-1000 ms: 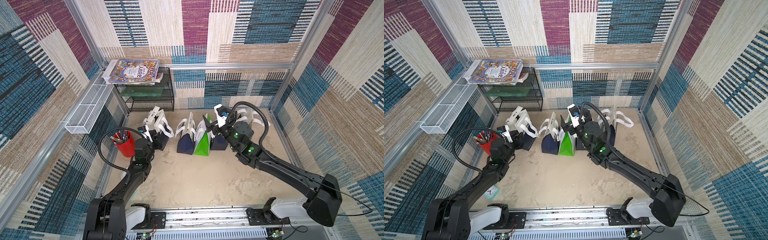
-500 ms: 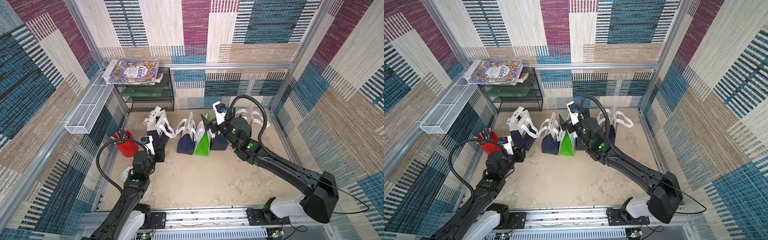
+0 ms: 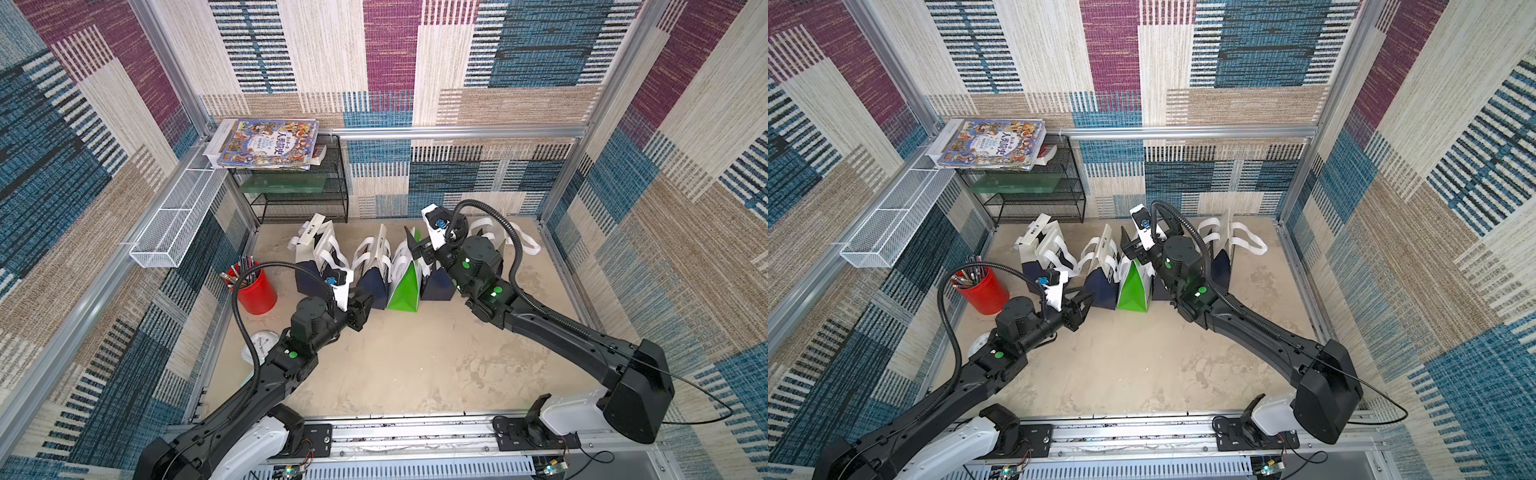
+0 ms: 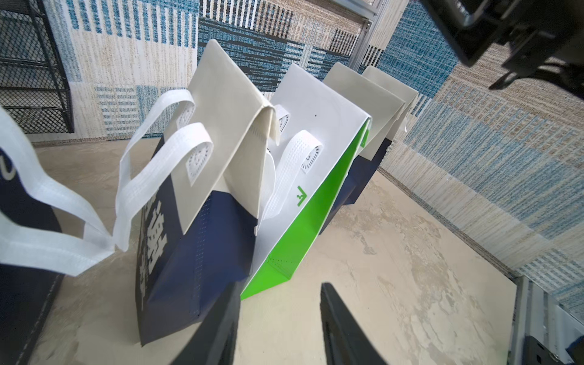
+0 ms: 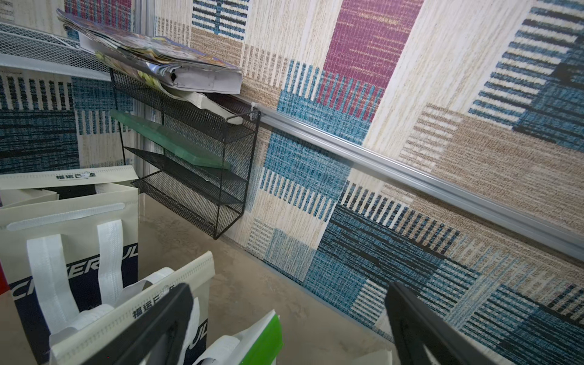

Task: Open the takeout bag
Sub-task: Pick up the takeout bag at the center of the board.

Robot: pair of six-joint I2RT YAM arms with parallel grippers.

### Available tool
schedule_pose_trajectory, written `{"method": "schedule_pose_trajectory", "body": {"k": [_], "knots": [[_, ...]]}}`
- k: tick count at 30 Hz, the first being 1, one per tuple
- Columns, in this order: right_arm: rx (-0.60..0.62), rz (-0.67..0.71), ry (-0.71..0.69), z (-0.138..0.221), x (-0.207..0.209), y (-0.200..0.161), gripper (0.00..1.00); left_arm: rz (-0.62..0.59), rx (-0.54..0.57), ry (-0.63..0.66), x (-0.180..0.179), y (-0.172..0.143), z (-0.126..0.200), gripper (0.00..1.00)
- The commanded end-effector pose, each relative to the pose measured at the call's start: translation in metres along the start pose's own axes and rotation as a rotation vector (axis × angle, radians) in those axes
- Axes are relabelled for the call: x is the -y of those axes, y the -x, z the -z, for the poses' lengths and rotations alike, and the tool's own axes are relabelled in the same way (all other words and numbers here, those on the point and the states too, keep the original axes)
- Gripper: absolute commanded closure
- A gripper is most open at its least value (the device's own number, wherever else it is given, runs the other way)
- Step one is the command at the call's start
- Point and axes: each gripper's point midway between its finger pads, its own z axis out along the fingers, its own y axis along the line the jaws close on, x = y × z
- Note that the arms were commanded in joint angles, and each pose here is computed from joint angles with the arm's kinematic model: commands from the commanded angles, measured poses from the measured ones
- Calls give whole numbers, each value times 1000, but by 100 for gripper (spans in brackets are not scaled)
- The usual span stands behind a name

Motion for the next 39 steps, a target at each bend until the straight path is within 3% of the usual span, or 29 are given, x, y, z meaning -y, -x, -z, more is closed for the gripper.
{"method": "schedule_pose_trajectory", "body": {"k": [1, 17, 27, 39], "knots": [[57, 1, -37, 3, 10, 17, 2, 9, 56, -26, 10, 15, -13, 56], [105, 91, -6, 25, 10, 25, 3, 81, 169, 121, -16, 36, -62, 64], [87, 114, 11, 21, 4, 16, 4, 128, 187, 170, -33, 22, -90, 72], [76, 143, 65, 4, -20, 8, 5, 133, 224, 231, -50, 6, -95, 80]]}}
